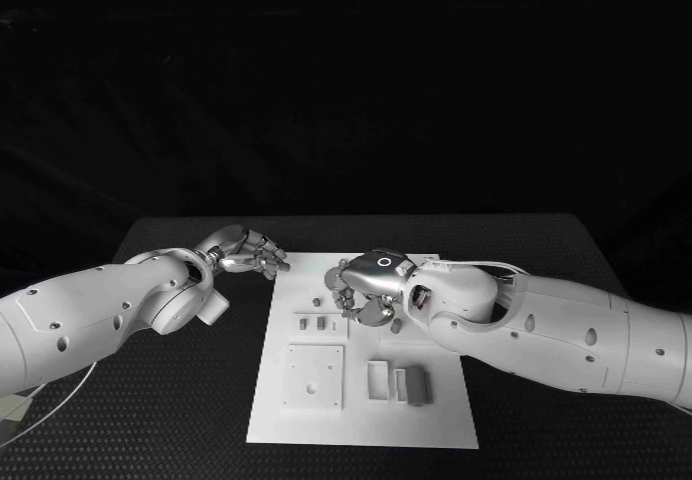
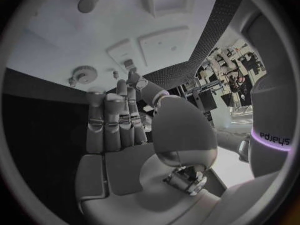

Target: Assemble the parts on the task board

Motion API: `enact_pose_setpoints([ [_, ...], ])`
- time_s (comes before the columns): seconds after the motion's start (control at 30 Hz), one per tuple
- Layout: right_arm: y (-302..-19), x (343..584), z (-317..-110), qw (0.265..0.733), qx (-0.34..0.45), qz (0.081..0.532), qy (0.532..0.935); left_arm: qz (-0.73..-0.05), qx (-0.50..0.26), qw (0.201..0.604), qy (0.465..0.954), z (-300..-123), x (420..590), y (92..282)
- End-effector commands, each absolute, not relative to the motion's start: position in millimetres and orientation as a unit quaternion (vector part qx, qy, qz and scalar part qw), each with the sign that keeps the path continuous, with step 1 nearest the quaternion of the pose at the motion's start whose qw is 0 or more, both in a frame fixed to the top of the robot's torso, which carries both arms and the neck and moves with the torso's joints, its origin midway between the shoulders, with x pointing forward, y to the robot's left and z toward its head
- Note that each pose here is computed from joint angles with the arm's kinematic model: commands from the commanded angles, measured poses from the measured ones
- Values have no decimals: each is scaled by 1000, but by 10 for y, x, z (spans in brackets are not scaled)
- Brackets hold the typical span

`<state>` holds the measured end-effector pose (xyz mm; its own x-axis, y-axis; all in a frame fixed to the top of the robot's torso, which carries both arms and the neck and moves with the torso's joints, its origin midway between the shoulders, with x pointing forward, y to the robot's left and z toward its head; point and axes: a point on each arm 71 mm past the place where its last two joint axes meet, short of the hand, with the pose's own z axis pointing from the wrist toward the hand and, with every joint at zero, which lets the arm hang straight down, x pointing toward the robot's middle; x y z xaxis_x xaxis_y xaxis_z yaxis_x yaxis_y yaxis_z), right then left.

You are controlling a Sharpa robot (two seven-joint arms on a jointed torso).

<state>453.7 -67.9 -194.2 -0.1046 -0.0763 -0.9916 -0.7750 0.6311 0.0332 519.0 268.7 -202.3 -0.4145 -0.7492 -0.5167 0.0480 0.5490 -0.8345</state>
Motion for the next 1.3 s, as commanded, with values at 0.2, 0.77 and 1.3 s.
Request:
enact_pose_setpoints([
  [0.2,-507,4483,-2088,561,-337,284,701,-421,-239,481,731,-2010,5184,2649],
  [0.77,-299,4364,-2244,539,-354,296,705,-420,-241,483,729,-2005,5194,2644],
  [1.3,-258,4302,-2418,511,-361,292,724,-424,-239,483,728,-1985,5222,2603],
])
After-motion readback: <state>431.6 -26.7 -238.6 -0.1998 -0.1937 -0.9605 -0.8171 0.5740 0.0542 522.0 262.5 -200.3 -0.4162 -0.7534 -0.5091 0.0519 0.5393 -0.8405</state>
